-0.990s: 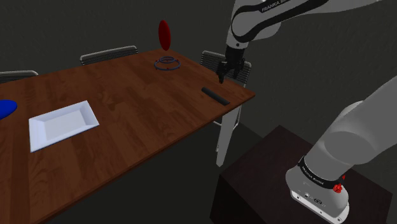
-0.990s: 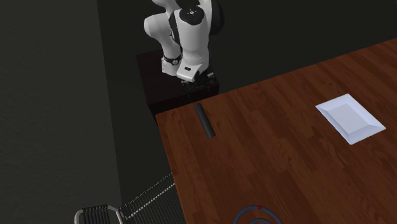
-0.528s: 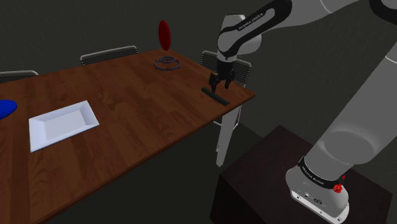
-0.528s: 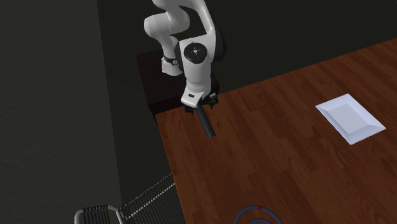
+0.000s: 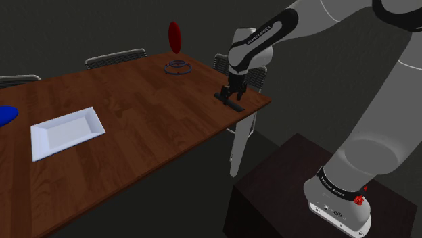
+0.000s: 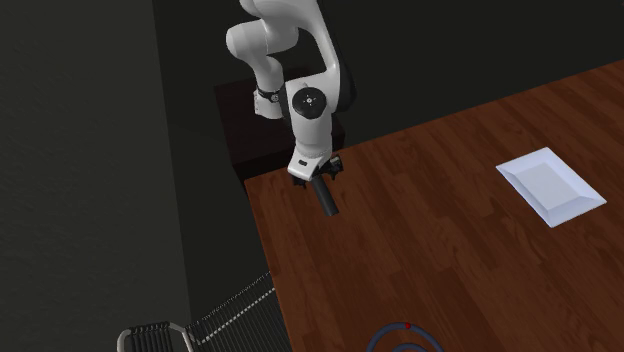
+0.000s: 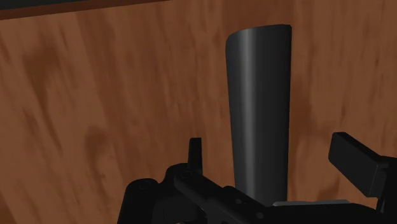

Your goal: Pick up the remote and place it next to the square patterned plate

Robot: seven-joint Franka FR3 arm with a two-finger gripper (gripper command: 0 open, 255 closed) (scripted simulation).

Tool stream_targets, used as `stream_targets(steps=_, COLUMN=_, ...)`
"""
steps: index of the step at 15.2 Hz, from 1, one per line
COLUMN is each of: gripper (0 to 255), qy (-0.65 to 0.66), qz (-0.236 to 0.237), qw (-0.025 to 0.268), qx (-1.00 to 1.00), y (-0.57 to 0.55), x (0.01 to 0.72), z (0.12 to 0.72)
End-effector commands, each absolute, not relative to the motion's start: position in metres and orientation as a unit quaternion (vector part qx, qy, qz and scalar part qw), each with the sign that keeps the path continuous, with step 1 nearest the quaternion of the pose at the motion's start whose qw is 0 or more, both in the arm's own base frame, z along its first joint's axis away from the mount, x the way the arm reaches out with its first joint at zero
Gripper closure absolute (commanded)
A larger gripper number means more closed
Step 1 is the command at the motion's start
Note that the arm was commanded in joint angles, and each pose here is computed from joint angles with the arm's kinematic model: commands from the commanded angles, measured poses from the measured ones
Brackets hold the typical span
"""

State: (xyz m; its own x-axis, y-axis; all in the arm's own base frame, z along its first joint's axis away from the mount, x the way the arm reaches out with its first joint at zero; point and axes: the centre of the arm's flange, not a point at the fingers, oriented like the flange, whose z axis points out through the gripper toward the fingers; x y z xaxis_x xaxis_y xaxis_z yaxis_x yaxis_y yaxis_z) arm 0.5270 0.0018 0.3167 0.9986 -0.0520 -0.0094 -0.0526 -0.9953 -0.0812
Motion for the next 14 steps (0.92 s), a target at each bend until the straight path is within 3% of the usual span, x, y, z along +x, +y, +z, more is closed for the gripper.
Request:
stream_targets(steps=1, gripper=0, qy=0.026, qz=0.003, qw=0.041, qx=-0.999, y=0.0018, x=0.5273, z=0.3147)
stream_targets(steps=7, gripper=0, qy=0.026, qz=0.003, qw=0.041, qx=-0.999, y=0.0018, x=0.5272, z=0.3147)
stream_targets(steps=8, gripper=255, qy=0.026, qz=0.003, qw=0.041, qx=-0.999, y=0.0018, x=0.5272, z=0.3147)
stream_targets(steps=14, gripper=255, qy=0.026, qz=0.003, qw=0.041, qx=-0.999, y=0.0012, x=0.5273, z=0.314)
